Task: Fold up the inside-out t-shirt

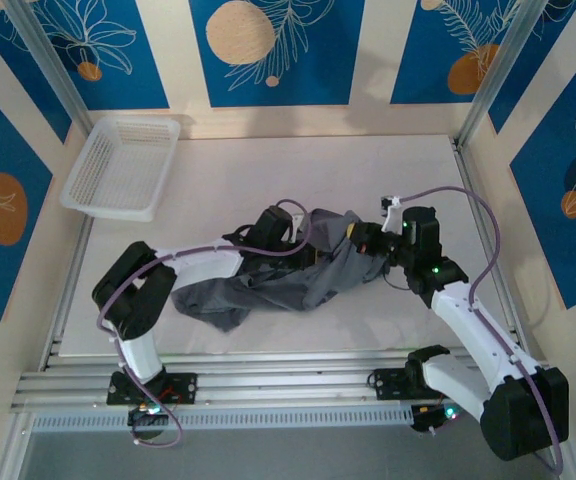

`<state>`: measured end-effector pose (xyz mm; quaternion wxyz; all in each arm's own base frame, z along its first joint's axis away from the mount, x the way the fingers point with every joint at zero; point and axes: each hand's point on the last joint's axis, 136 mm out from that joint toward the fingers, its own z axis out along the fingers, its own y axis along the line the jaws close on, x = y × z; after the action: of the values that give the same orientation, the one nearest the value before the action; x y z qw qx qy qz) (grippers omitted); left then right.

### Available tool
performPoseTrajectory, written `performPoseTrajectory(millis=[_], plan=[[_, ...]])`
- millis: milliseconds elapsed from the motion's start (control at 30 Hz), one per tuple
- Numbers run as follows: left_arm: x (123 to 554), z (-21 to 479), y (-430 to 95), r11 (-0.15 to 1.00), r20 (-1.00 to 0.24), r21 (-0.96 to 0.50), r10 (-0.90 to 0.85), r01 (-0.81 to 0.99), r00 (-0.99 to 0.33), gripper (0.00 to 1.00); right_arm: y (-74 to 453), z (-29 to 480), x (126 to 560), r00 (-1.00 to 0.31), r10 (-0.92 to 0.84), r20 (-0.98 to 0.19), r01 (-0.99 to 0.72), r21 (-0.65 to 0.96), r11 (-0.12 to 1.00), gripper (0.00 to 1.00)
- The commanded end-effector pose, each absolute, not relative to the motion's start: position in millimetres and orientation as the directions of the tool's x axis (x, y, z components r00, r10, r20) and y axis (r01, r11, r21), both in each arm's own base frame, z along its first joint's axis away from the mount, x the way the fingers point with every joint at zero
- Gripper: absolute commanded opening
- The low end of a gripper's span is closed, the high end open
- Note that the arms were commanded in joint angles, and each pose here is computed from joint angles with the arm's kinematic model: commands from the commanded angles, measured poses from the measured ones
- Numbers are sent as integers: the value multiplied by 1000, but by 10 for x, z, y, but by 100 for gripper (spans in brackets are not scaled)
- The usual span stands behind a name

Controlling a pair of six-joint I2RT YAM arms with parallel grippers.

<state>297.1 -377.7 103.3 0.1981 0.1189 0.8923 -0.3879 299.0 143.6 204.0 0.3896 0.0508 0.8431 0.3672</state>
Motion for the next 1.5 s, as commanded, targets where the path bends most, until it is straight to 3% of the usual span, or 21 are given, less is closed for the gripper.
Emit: performPoseTrajectory(millis=[0,67,167,267,333,433,500,567,600,733,933,1000,1067,1167,1200,1333,1467], plan=[[3067,1566,-3660,611,-533,-676,-19,412,-846,0,1004,1761,3017,-658,509,-554,19,664,748,0],[3113,1745,-3364,642,-566,-653,-62,401,-822,0,631,1520,2991,-604,644,-468,198,695,691,0],[3099,1865,-2916,683,-580,-638,-123,355,-805,0,373,1179,2856,-568,724,-393,338,690,640,4],[2962,1834,-2727,704,-582,-616,-106,352,-806,0,451,1114,2775,-608,699,-377,314,694,647,24],[2885,1789,-2686,703,-580,-616,-98,356,-809,0,549,1322,2823,-626,647,-436,208,706,677,34],[2818,1705,-2653,704,-570,-616,-89,354,-817,0,871,1851,2918,-612,428,-665,-116,610,784,42],[2798,1707,-2659,700,-575,-612,-73,368,-815,0,1259,2079,2915,-534,191,-824,-362,427,829,49],[2776,1774,-2689,682,-591,-613,-60,399,-805,0,1631,2084,2875,-448,-39,-893,-551,241,799,59],[2760,1803,-2694,677,-598,-609,-51,412,-800,0,1772,2024,2875,-437,-119,-891,-602,191,776,65],[2730,1812,-2604,705,-609,-584,-54,402,-791,0,2104,1580,2874,-511,-386,-768,-727,147,671,69],[2703,1811,-2598,703,-611,-581,-44,410,-790,0,2025,1102,3474,-549,-526,-649,-642,-76,763,79],[2708,1807,-2605,702,-614,-579,-40,415,-788,0,2055,1007,3642,-552,-523,-649,-621,-99,778,78],[2716,1812,-2596,706,-619,-573,-41,416,-784,0,2152,919,3683,-560,-527,-640,-641,-69,764,66],[2764,1796,-2523,743,-631,-538,-41,399,-774,0,2290,1029,3588,-600,-495,-629,-660,39,750,7],[2804,1765,-2457,774,-638,-507,-40,379,-769,0,2343,1184,3511,-612,-452,-649,-664,110,740,0],[3094,1667,-2155,871,-662,-388,-36,302,-749,0,2463,2187,3044,-641,-180,-746,-692,460,557,0],[3510,1736,-2145,888,-695,-339,-15,310,-719,0,2347,2923,2653,-736,34,-676,-640,712,287,0]])
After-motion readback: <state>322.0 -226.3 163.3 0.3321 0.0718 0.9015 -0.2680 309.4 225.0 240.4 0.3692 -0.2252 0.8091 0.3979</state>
